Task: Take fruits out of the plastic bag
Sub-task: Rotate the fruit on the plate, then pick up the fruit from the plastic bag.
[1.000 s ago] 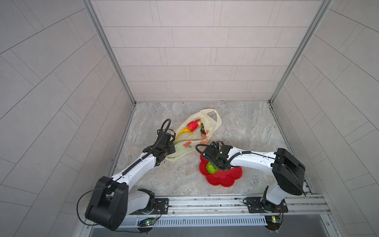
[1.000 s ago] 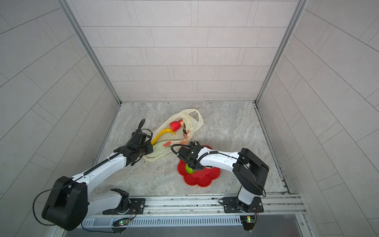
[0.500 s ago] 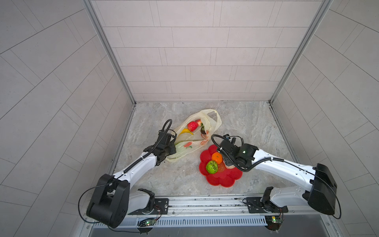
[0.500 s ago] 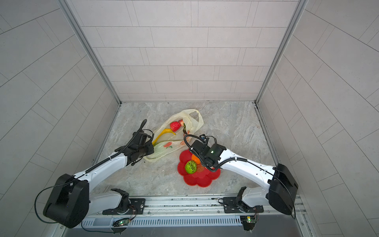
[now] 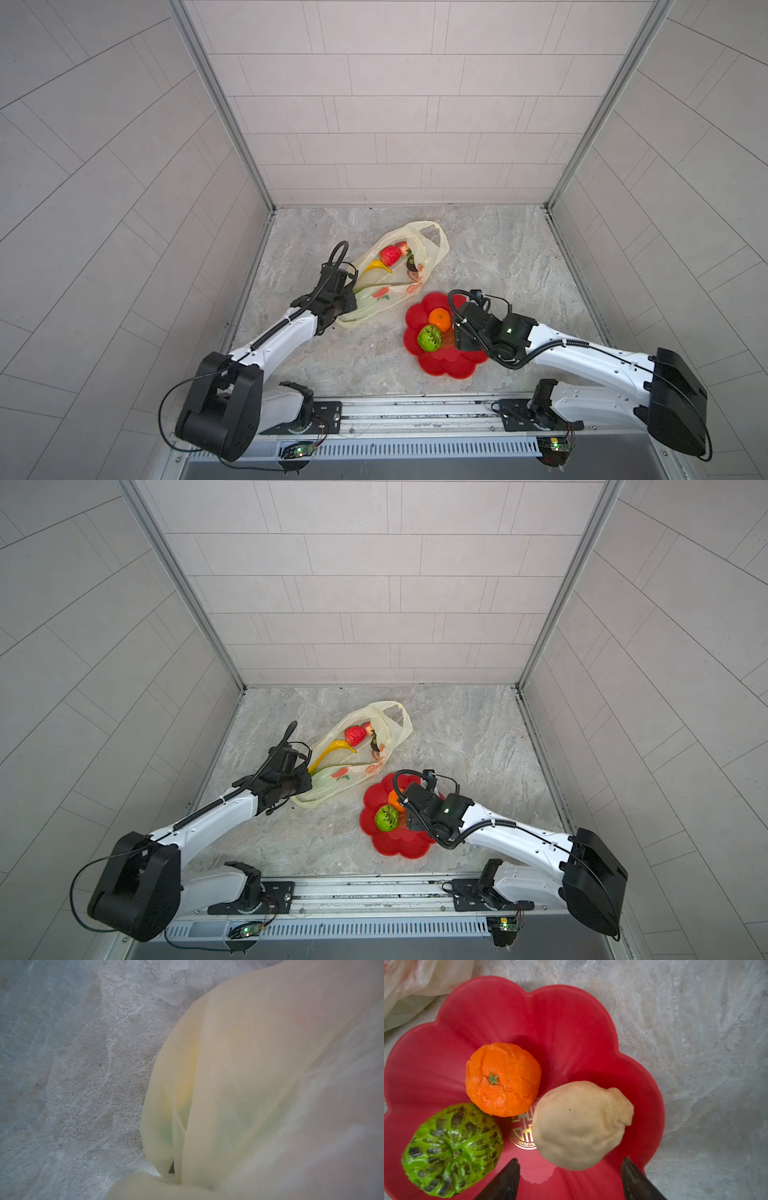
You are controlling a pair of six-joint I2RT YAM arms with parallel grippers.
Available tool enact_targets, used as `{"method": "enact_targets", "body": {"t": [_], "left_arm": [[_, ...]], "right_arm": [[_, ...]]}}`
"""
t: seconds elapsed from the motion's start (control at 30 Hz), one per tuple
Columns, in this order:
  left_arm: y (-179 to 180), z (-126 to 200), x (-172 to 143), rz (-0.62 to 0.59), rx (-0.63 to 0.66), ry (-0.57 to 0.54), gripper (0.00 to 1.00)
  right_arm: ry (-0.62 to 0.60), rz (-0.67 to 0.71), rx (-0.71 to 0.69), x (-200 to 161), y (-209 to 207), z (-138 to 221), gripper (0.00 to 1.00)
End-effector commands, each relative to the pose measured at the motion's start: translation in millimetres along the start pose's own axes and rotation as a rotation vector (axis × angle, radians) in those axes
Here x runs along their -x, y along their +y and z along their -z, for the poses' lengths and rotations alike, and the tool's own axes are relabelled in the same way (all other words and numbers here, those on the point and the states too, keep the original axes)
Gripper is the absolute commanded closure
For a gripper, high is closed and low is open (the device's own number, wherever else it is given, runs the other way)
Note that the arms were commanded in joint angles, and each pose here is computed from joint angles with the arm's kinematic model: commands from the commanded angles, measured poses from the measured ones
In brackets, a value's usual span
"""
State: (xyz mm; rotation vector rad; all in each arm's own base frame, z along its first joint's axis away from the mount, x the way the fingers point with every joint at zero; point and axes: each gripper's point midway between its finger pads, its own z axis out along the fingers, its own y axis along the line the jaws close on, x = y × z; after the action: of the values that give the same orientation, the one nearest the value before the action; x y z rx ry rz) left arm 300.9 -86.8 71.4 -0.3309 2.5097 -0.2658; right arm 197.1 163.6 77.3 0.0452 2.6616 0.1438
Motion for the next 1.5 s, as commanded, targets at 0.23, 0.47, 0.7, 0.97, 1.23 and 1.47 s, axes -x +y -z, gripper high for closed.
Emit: {"method": "enact_targets", "body": {"t": [0.23, 0.47, 0.7, 0.97, 1.23, 1.47], "left_arm": [[-1.8, 3.9, 7.2, -0.005, -0.003, -0.024, 0.85], [-1.7, 4.4, 7.3, -0.005, -0.003, -0.024, 0.85], [-2.4, 3.8, 6.9, -0.008, -0.004, -0.020, 0.85], [-19.9, 3.5, 4.4, -0.052, -0.056, -0.008, 0.85], [-54.6, 15.6, 1.7, -0.203, -0.089, -0.048, 0.86], [-61.6, 15.5, -1.2, -0.208, -0.119, -0.038, 0.87]], "right_arm": [[0.003, -0.021, 0.003, 3.9, 16.1, -20.4, 0.27], [-0.038, 0.018, -0.030, 21.4, 16.8, -15.2, 0.27], [-0.105, 0.051, -0.074, 38.9, 5.2, 9.8, 0.27], [-0.223, 0.149, -0.012, 79.0, 27.2, 43.7, 0.27], [-0.239, 0.250, 0.105, 134.4, 101.2, 49.0, 0.30], [-0.137, 0.235, 0.161, 164.3, 143.2, -0.4, 0.39]]}}
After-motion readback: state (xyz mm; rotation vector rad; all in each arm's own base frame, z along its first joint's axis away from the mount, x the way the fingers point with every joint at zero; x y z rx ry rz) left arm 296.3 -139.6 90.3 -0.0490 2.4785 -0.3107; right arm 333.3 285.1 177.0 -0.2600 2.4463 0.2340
